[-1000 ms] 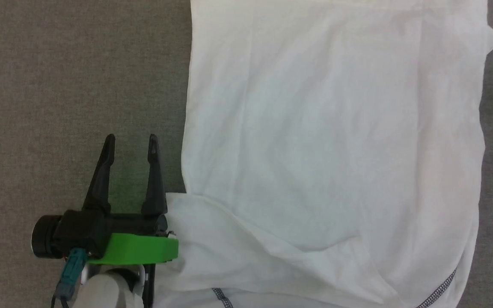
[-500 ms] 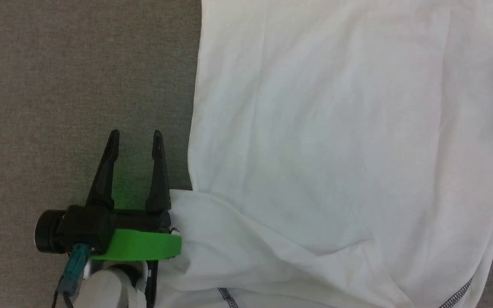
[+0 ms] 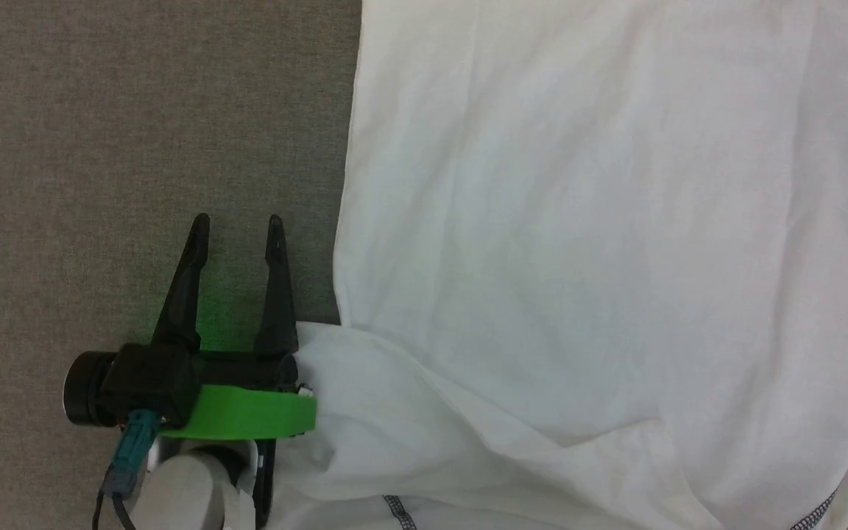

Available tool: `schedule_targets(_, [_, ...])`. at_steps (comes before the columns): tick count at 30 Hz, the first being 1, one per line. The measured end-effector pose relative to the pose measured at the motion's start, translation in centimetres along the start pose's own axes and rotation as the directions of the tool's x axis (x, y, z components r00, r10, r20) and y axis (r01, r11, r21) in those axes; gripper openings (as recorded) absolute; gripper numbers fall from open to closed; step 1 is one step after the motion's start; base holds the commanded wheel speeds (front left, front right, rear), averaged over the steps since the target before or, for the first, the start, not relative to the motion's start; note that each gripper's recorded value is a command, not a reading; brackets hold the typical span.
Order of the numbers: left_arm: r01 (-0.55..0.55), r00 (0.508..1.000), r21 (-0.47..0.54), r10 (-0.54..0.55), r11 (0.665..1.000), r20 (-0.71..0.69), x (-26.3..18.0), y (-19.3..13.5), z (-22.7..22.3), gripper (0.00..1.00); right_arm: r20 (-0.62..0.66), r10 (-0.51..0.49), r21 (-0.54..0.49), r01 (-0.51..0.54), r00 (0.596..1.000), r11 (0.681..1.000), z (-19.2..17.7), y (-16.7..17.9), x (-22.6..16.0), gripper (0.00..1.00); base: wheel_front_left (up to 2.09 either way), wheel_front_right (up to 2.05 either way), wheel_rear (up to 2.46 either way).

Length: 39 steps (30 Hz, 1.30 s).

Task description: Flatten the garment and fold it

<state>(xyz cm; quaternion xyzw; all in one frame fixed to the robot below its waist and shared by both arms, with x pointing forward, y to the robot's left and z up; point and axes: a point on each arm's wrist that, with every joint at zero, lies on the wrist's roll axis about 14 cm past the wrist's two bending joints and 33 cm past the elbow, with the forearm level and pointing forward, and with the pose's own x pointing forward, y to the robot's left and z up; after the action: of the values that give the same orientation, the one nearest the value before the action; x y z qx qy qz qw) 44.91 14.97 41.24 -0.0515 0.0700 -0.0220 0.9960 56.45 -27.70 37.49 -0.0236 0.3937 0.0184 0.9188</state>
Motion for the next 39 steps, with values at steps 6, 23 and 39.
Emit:
schedule_targets(6, [-0.006,1.000,-0.001,0.006,1.000,-0.005,0.0,0.2,-0.1,1.00,0.004,0.007,-0.007,-0.007,1.000,1.000,0.3,0.2,0.1,0.00,0.00,0.00,0.00])
schedule_targets(23, [-0.001,0.999,-0.009,0.001,1.000,0.046,-0.6,-0.1,2.1,1.00,0.076,-0.071,0.045,0.067,0.995,0.997,1.7,-2.8,-3.4,0.00,0.00,0.00,0.00])
schedule_targets(39, [-0.009,0.994,-0.034,0.012,0.999,0.112,-4.1,-0.2,5.8,1.00,0.119,-0.249,0.168,0.228,0.961,0.959,-0.2,-9.6,-13.2,0.00,0.00,0.00,0.00])
